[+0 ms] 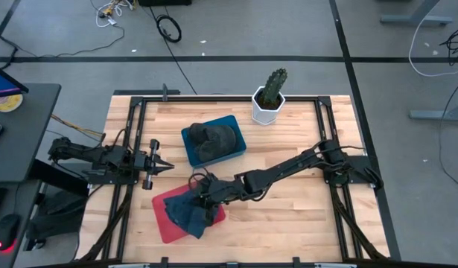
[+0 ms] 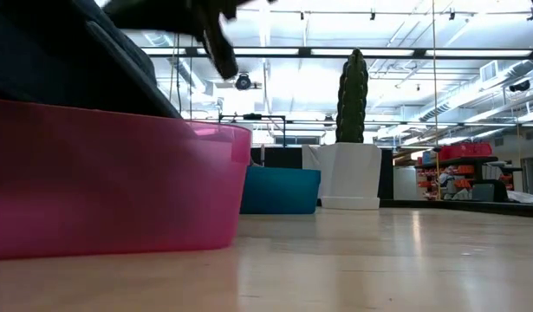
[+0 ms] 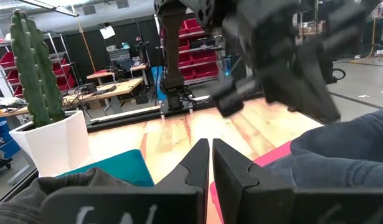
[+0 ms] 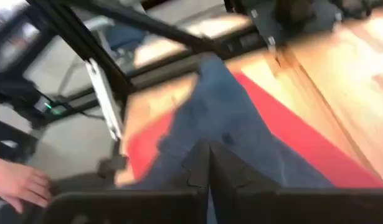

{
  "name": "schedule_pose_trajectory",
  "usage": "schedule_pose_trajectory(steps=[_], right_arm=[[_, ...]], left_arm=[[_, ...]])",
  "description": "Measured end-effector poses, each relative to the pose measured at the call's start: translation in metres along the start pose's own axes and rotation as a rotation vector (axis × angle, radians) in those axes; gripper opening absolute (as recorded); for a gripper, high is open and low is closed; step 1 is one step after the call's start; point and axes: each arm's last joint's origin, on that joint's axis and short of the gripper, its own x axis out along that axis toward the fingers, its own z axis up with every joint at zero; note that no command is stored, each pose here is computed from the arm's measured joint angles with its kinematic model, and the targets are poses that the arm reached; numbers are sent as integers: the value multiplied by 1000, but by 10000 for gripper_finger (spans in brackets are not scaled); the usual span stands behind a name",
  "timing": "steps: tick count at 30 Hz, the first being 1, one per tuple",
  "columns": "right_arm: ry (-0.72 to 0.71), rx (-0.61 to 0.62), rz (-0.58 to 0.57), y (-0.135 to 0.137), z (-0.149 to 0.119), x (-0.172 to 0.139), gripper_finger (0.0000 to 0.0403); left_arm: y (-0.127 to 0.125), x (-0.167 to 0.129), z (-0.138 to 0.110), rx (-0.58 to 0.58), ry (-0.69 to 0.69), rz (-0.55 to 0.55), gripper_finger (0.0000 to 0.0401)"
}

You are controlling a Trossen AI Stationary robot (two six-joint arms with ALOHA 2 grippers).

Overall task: Pick & Place hat
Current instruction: Put the blue cap into the pink bin

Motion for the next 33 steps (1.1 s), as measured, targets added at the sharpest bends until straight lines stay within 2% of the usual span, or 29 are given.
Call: schedule_pose_trajectory(steps=[11, 19, 25, 29, 33], right_arm=[[107, 107, 46, -35, -53, 59, 1], [137, 140, 14, -44, -53, 60, 1], [244, 196, -81, -56, -60, 57, 0], [258, 234, -98, -56, -60, 55, 0], [337, 271, -156, -53, -60, 42, 0]], left_arm=[[0, 0, 0, 0, 0, 0, 26], [0, 0, 0, 0, 0, 0, 26], [0, 0, 0, 0, 0, 0, 25], [0, 0, 0, 0, 0, 0, 26], [0, 0, 0, 0, 0, 0, 26]])
